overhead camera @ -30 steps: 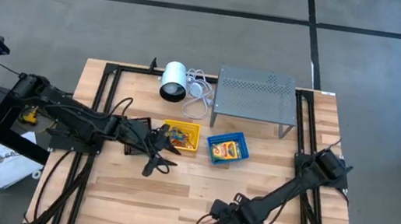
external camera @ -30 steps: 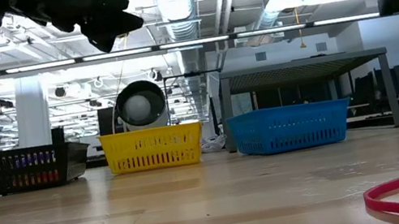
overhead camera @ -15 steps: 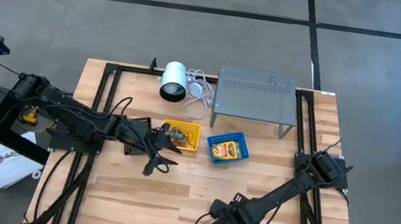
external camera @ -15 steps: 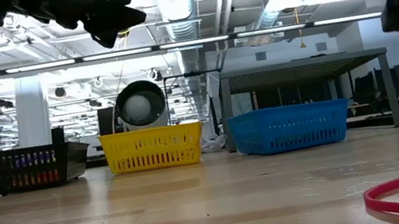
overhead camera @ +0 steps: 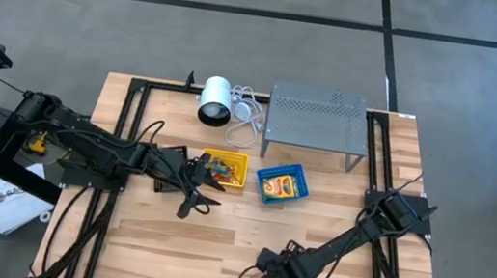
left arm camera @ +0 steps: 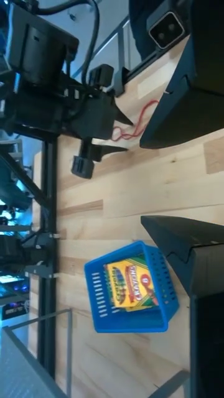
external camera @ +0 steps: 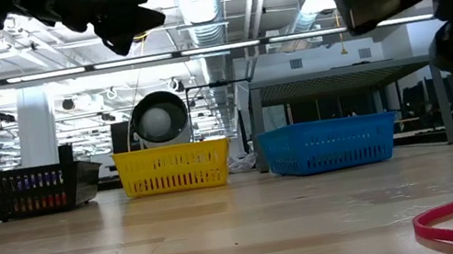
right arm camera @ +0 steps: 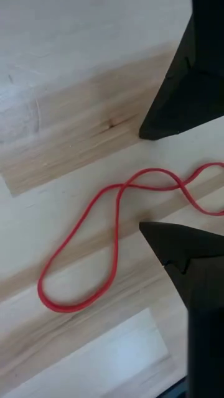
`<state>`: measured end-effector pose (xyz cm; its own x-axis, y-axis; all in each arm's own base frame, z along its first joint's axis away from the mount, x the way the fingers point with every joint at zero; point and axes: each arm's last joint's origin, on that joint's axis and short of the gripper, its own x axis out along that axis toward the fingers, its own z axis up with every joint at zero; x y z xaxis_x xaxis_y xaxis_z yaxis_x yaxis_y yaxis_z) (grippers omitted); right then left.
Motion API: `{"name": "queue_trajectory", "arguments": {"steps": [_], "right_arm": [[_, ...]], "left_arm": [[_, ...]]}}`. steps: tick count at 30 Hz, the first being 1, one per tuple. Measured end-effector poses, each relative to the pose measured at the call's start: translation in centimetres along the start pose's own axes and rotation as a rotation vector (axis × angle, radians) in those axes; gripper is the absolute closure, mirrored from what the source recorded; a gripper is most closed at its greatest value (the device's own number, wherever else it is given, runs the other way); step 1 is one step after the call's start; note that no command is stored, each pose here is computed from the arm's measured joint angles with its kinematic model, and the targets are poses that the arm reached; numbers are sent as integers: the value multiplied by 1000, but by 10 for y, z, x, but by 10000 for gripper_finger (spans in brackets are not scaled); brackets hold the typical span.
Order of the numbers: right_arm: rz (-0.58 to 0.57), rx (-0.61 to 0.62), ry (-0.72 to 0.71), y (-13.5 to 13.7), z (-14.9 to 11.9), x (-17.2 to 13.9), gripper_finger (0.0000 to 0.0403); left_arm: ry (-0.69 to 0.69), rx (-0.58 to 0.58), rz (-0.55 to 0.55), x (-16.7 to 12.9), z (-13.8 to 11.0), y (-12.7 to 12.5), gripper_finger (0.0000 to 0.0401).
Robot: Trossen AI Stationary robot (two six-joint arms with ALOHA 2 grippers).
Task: Pick & Place Office Desk Supplies
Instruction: Put the red rubber band into the yellow bin
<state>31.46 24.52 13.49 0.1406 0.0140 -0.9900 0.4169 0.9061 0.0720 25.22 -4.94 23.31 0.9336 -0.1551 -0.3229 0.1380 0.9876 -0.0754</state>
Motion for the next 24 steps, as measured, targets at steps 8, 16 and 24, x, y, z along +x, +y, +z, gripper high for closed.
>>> {"name": "queue_trajectory", "arguments": {"steps": [8, 16, 24], "right_arm": [[-19, -7, -3, -3, -4, 5, 183], [-39, -15, 8, -5, -5, 7, 296], [-34, -32, 11, -5, -5, 7, 395]], "left_arm": [[-5, -1, 0, 0, 1, 0, 219], [-3, -1, 4, 0, 0, 0, 219], [-4, -1, 4, 0, 0, 0, 219]]}}
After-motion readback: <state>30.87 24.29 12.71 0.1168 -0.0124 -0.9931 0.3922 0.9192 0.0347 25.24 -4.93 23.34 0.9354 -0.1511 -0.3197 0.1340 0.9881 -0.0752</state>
